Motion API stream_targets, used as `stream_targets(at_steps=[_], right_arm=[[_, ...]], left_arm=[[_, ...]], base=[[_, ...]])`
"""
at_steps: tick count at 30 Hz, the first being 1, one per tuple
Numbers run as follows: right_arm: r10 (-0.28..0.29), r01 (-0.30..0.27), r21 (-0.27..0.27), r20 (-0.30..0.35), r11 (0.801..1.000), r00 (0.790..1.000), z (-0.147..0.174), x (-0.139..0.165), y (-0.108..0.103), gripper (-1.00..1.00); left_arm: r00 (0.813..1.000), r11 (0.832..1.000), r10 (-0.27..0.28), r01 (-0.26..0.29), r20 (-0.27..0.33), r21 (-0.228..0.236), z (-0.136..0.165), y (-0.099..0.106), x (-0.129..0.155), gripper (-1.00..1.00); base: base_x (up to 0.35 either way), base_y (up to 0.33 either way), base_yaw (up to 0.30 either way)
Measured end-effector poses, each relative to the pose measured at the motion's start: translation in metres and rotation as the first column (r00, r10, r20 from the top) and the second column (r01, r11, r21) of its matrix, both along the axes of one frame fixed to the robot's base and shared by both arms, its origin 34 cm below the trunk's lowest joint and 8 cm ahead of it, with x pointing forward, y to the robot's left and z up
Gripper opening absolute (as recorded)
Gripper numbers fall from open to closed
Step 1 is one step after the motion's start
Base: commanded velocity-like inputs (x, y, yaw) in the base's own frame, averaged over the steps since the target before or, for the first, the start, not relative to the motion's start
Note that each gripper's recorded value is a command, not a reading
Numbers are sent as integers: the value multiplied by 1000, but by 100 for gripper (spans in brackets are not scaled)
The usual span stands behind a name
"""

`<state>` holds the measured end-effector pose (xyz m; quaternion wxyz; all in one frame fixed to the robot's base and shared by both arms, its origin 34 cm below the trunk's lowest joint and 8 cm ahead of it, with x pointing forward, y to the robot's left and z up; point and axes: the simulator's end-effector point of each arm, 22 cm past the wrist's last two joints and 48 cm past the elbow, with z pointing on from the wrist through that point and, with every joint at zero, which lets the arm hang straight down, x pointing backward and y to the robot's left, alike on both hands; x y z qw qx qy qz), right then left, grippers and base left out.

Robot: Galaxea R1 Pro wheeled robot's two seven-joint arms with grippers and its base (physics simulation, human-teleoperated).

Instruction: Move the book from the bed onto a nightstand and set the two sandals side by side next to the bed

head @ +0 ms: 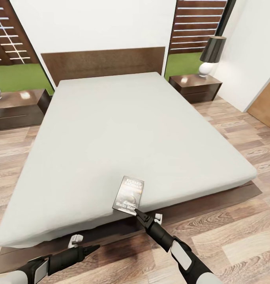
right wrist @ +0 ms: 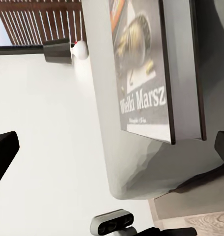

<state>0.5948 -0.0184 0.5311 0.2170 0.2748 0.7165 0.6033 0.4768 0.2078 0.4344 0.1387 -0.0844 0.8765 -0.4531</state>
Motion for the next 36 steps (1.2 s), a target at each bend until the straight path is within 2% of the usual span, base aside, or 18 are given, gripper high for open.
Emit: stream_targets(at_steps=[30,36], right_arm=[[0,0,0,0,1000,1000,0,0,0,100],[0,0,0,0,1000,1000,-11,-1,0,100]], left_arm=[[1000,1000,0,0,-1,0,0,0,0,100],[1000,1000,0,0,-1,-1,-12,0,-2,100]], base=[[24,21,0],[0,0,0]])
